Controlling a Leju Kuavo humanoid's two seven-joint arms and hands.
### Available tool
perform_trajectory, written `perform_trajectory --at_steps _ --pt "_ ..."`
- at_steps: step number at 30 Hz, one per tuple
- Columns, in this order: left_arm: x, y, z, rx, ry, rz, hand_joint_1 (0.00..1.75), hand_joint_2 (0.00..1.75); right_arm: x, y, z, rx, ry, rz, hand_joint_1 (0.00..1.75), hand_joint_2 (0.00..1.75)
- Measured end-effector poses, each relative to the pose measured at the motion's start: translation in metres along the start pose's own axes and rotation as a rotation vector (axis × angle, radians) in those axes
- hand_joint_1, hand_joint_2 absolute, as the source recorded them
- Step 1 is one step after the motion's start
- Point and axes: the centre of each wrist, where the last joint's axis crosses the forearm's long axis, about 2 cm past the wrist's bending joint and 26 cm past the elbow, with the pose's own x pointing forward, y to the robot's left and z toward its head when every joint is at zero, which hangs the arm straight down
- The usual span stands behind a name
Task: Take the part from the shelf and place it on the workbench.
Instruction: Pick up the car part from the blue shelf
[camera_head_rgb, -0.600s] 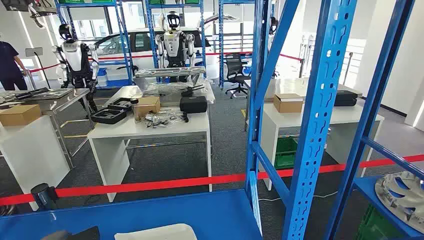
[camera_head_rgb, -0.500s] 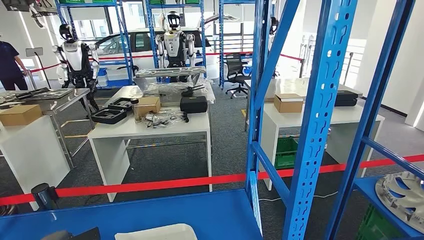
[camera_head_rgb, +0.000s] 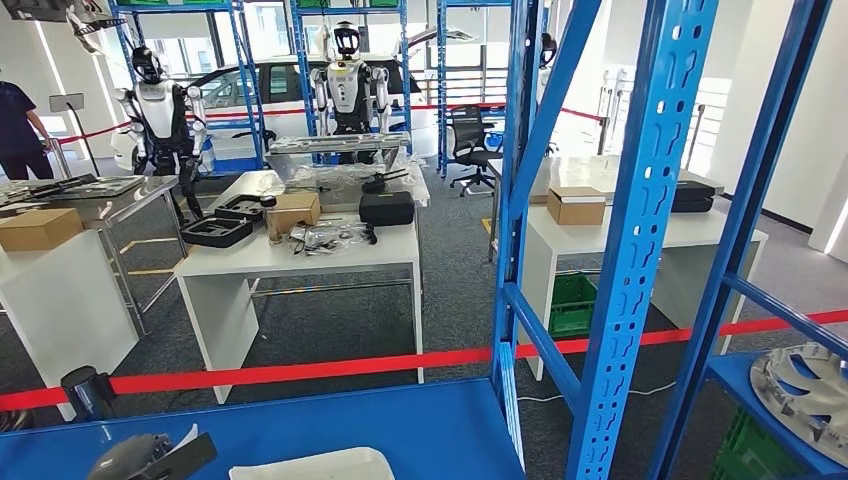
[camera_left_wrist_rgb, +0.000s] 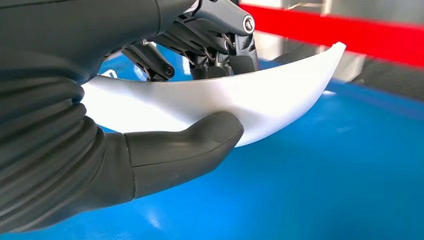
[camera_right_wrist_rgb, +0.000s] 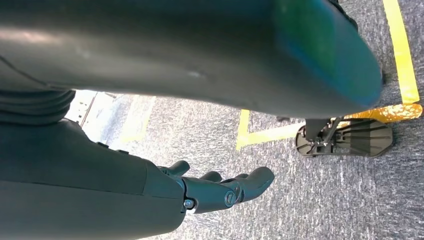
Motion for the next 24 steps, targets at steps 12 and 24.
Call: perform_trajectory --at_steps 12,24 --pt "0.087 0.030 -0.003 0.404 -0.822 0.549 1.75 1.75 -0.003 0.001 -0.001 0.001 0.006 -0.022 0.00 0.00" --pt "0.153 0.031 0.044 0.445 -1.239 0.665 1.75 1.75 -0.007 0.002 -0.001 0.005 0.013 -0.045 0.00 0.00"
